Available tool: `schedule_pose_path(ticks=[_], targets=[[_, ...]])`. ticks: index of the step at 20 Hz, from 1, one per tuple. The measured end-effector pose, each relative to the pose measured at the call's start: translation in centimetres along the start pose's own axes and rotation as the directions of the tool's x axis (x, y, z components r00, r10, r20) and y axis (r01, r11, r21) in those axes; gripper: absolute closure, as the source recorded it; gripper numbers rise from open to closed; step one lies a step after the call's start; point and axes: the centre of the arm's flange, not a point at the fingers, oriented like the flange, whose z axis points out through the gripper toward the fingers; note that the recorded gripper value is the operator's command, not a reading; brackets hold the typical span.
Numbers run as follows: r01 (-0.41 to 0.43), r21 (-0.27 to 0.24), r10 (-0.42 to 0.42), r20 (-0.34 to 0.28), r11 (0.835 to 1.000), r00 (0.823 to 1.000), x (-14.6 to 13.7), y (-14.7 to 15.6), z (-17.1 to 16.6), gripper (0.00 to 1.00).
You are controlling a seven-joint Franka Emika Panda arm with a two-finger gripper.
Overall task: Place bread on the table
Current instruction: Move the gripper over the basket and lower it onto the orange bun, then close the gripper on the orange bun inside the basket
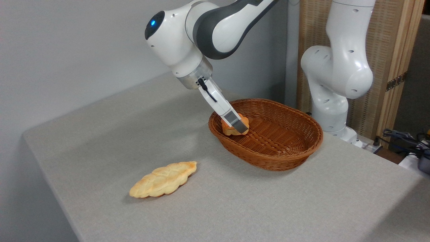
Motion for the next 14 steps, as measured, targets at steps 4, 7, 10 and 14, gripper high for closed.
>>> schedule_pose_path(ticks=[4, 7, 10, 14], targets=[[-0.016, -0.016, 0.017, 0.027, 1.000, 1.000, 1.2, -0.1, 1.0, 0.00], [-0.024, -0.022, 0.025, 0.038, 0.999, 0.999, 1.7, -0.1, 1.4, 0.12], [-0.025, -0.021, 0.026, 0.038, 0.999, 0.999, 1.7, -0.1, 1.4, 0.61], [-0.031, -0.018, 0.032, 0.035, 0.999, 0.999, 1.8, -0.1, 1.3, 0.70]])
